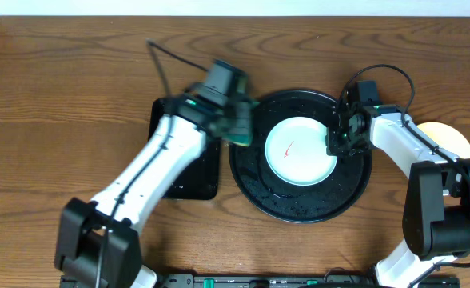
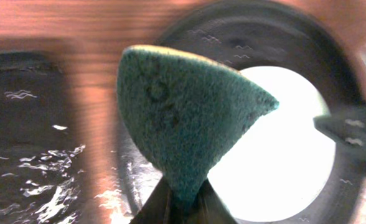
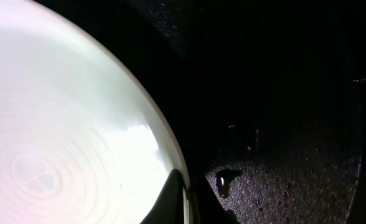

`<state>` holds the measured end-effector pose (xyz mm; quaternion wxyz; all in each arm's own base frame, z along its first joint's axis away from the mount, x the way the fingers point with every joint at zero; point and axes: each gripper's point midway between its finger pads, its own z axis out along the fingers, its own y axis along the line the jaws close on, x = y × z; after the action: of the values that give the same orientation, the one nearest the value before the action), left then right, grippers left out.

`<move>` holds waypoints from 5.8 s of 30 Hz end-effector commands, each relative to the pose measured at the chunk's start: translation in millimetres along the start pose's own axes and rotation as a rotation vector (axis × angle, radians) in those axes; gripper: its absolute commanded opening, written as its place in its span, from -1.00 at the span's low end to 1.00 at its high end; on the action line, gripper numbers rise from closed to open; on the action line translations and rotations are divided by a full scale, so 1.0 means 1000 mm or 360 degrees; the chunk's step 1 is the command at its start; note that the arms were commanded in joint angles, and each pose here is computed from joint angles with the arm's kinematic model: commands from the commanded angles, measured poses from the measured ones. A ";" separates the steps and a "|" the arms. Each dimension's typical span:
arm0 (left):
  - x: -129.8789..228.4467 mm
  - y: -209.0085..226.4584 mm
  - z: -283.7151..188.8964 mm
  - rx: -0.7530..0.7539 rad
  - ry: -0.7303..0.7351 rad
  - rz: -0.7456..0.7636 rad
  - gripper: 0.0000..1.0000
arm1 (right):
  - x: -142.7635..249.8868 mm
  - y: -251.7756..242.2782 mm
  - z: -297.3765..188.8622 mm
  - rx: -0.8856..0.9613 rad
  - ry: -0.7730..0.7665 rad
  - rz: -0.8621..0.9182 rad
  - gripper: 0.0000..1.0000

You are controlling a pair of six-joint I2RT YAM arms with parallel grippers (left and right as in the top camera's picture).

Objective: Clean dirty plates on tray and stack at the side
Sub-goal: 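Pick up the green sponge with left gripper and bring it to white plate, then scrub the white plate with the sponge while right gripper holds it, then return the sponge with left gripper to the black rectangular tray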

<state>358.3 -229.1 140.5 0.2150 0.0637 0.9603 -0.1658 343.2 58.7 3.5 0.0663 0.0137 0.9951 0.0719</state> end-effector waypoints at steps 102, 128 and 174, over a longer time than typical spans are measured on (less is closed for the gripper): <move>0.115 -0.080 0.153 0.0158 0.0648 -0.0140 -0.85 | 0.016 0.004 0.013 0.0026 0.0102 0.0001 -0.98; 0.040 0.000 0.089 -0.0986 0.0063 0.0489 -0.85 | 0.015 0.003 0.013 0.0026 0.0101 -0.0011 -0.97; 0.038 0.122 -0.095 -0.0216 0.0071 -0.0554 0.32 | 0.001 0.028 -0.007 -0.0154 0.0022 -0.0033 -0.98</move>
<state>310.9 -81.7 135.3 0.1160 -0.1293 0.9778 -0.1173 341.0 77.7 4.5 0.0577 0.0088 0.9921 0.1112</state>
